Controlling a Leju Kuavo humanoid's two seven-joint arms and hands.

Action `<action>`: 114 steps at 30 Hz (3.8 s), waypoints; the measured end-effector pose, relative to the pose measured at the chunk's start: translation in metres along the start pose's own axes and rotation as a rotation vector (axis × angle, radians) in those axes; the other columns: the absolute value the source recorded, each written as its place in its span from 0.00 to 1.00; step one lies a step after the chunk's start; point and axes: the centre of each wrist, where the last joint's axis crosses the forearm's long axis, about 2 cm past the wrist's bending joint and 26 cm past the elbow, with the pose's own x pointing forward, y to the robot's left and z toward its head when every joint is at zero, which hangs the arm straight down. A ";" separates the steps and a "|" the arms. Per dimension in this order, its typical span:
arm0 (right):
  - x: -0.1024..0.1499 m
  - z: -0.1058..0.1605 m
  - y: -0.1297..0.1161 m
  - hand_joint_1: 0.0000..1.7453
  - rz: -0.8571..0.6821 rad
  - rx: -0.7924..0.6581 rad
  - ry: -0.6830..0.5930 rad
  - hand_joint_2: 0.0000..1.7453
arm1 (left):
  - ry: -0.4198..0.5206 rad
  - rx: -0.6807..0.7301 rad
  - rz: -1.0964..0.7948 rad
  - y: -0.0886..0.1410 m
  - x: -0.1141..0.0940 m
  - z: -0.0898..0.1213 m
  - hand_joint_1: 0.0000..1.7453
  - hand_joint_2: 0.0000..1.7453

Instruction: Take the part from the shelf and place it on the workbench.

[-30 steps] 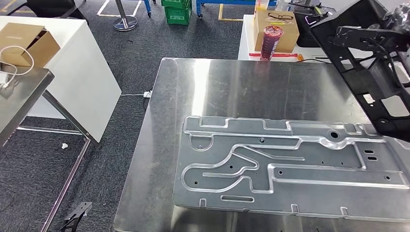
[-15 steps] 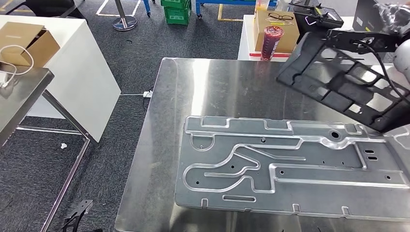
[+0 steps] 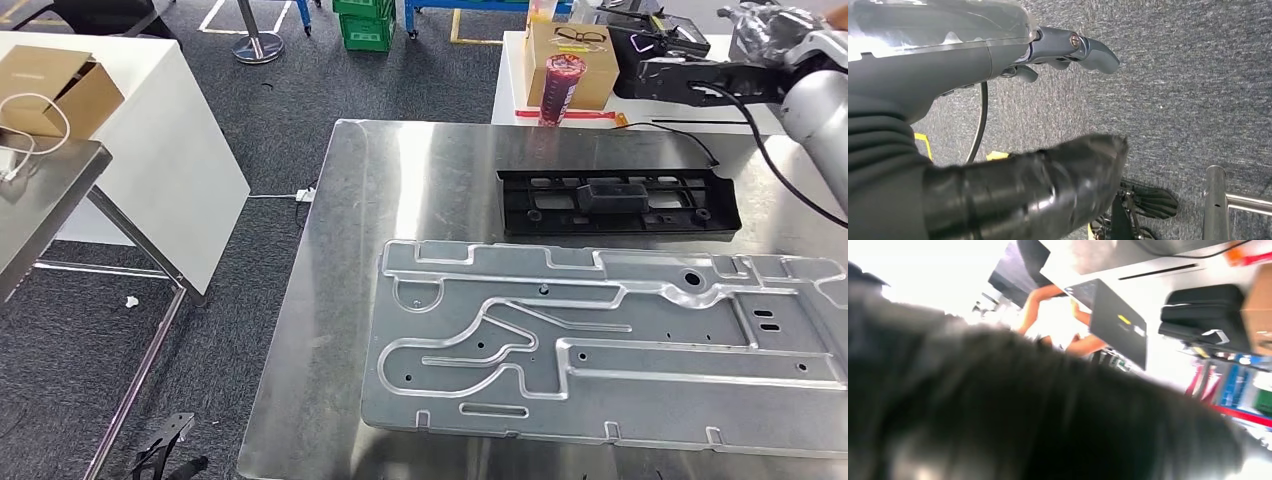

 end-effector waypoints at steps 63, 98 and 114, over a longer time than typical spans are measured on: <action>0.076 0.101 0.019 0.00 -0.257 -0.443 -0.563 0.00 | 0.098 0.159 -0.263 -0.025 -0.018 -0.006 0.00 1.00; 0.080 0.217 0.255 0.00 -0.529 0.085 -0.647 0.00 | 0.133 0.152 -0.256 -0.035 -0.043 -0.003 0.00 1.00; 0.075 0.257 0.315 0.00 -0.694 0.347 -0.544 0.00 | 0.116 0.161 -0.220 -0.025 -0.031 0.000 0.00 1.00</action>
